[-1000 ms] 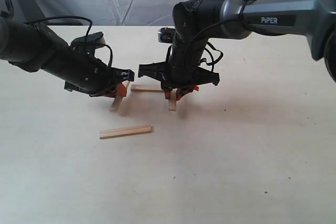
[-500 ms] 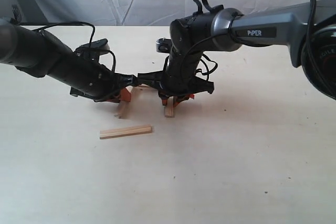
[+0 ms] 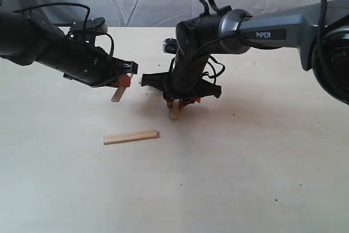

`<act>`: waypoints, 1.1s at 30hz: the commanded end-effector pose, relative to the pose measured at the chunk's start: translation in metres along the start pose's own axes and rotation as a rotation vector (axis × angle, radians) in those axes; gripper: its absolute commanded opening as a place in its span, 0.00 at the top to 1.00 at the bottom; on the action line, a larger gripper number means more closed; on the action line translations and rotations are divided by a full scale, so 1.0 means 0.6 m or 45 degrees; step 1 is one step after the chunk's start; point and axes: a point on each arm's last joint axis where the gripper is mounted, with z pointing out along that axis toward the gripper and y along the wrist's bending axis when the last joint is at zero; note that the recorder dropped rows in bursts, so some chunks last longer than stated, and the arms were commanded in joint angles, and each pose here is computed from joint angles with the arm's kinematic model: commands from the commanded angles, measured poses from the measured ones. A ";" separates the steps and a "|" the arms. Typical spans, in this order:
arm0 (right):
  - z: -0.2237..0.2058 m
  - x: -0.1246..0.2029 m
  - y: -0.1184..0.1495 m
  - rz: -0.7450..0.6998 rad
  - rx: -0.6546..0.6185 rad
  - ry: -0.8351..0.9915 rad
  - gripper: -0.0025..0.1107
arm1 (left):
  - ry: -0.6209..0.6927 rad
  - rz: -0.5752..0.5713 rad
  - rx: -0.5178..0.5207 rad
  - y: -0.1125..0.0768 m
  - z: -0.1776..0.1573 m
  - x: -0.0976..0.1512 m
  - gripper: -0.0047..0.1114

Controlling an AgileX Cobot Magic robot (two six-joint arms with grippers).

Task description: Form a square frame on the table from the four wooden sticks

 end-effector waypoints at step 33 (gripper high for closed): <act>0.002 0.010 0.007 0.081 -0.047 0.066 0.98 | 0.028 -0.002 0.013 0.004 0.055 0.021 0.96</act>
